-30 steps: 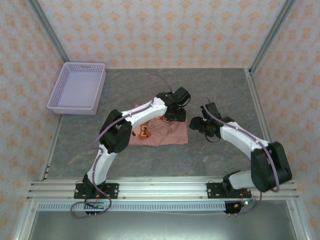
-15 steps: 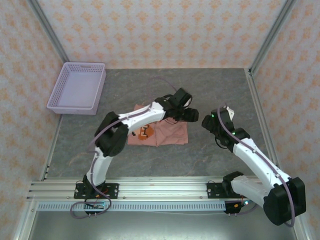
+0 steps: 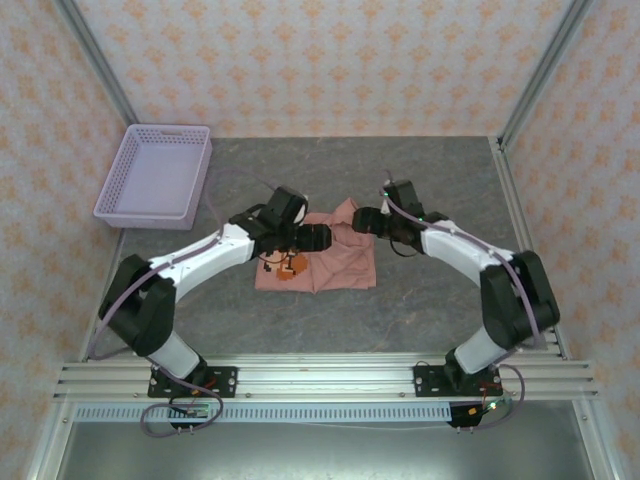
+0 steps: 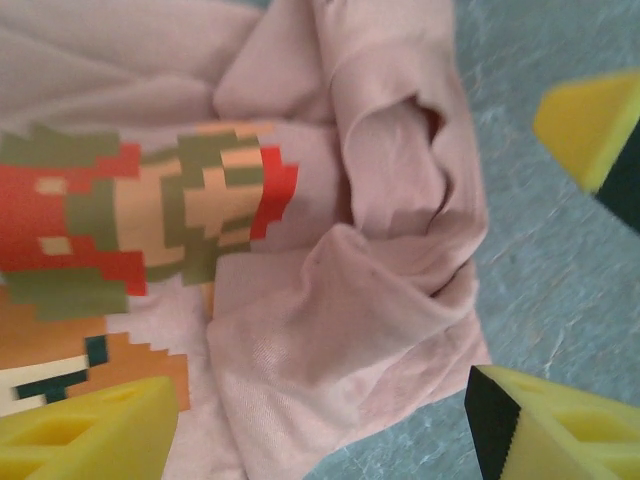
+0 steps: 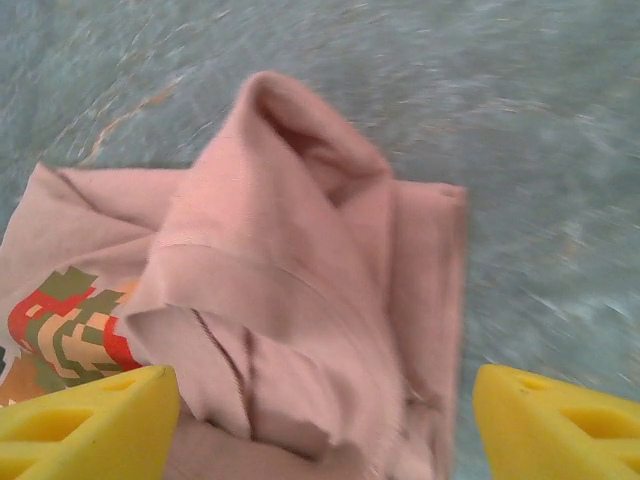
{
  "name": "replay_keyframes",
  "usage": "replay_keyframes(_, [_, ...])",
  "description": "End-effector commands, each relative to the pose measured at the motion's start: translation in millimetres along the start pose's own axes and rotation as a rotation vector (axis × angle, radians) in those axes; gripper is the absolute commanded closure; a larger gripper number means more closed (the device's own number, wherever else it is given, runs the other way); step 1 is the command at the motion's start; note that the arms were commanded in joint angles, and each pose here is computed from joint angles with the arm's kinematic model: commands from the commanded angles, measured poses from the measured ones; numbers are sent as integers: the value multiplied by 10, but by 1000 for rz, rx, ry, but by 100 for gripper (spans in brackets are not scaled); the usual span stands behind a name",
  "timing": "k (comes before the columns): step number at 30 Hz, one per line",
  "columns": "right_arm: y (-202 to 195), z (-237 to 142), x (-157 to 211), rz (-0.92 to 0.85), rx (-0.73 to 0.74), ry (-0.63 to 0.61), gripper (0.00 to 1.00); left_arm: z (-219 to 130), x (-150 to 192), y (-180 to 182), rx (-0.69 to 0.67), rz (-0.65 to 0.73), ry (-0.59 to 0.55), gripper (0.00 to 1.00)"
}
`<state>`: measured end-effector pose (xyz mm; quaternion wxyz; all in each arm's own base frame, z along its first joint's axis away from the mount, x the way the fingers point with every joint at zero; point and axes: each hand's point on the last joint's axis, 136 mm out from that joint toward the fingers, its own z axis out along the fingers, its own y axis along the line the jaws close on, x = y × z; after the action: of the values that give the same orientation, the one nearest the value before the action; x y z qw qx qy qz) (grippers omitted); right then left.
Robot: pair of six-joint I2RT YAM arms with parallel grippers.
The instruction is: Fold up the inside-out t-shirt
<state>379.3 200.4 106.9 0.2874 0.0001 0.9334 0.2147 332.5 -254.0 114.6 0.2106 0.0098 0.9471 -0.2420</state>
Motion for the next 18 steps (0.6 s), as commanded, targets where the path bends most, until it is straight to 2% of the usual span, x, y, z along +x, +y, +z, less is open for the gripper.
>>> replay_keyframes(1, [145,157,35,-124,0,39,22,152,13,-153,93,3,4,22])
replay_keyframes(5, [21,288,112,-181,102,60,22,291,68,-163,104,-2,8,22])
replay_keyframes(9, [-91,374,2,-180,173,31,25,381,158,-256,132,23,14,22])
replay_keyframes(12, [-175,405,-154,-146,194,4,32,439,238,-378,162,55,14,22])
replay_keyframes(18, [-314,408,-366,-30,136,2,50,545,403,-846,229,178,26,22])
